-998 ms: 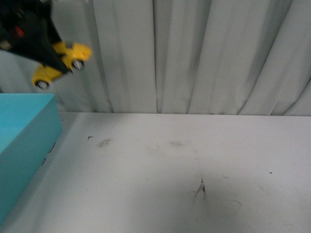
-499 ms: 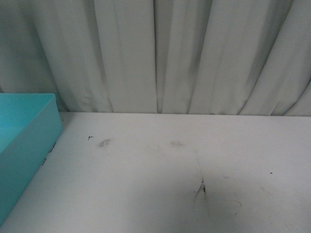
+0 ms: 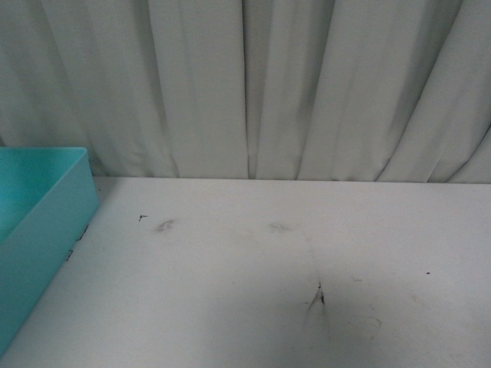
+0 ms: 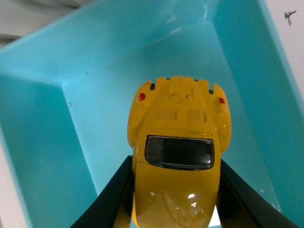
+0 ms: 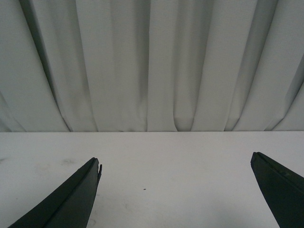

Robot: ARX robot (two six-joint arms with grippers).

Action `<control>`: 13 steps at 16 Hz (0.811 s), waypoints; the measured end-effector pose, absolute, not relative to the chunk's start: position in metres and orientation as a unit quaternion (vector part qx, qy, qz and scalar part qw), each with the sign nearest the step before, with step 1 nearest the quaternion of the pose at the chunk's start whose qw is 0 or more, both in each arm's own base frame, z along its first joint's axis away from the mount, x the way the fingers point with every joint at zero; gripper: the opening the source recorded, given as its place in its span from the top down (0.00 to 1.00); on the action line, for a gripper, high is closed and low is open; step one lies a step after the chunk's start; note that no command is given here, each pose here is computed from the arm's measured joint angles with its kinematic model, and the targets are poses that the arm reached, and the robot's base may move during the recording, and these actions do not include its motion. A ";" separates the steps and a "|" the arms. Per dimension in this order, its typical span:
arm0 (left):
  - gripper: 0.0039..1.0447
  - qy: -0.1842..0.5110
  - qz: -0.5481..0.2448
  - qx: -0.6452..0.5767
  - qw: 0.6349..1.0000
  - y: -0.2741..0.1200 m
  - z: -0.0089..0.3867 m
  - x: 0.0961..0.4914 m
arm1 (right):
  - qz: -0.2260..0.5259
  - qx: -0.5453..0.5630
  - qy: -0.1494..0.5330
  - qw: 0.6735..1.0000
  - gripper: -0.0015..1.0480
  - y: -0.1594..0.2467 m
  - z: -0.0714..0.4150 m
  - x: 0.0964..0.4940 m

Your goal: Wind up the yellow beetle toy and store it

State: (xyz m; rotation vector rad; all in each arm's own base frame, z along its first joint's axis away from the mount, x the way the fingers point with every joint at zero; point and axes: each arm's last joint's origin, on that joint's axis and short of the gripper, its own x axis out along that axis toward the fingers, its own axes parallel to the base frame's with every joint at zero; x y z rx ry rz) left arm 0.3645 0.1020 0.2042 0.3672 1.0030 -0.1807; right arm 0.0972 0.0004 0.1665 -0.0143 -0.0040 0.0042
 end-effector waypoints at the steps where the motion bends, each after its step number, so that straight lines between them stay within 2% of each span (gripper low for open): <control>1: 0.61 0.535 -0.060 0.165 0.826 0.105 0.140 0.362 | 0.002 -0.007 -0.002 1.000 0.06 0.000 0.167 0.097; 6: 0.61 0.549 0.019 0.177 0.817 0.125 0.102 0.368 | 0.002 -0.007 -0.002 1.000 0.06 0.000 0.167 0.097; 7: 0.56 0.554 0.022 0.168 0.815 0.126 0.101 0.367 | 0.002 -0.007 -0.002 1.000 0.06 0.000 0.167 0.097; 9: 0.33 0.554 0.024 0.160 0.816 0.129 0.106 0.369 | 0.002 -0.007 -0.002 1.000 0.06 0.000 0.167 0.097; 12: 0.04 0.525 0.014 0.139 0.839 0.133 0.122 0.370 | 0.002 -0.007 -0.002 1.000 0.06 0.000 0.167 0.097; 13: 0.07 0.501 0.009 0.124 0.857 0.134 0.137 0.369 | 0.002 -0.007 -0.002 1.000 0.06 0.000 0.167 0.097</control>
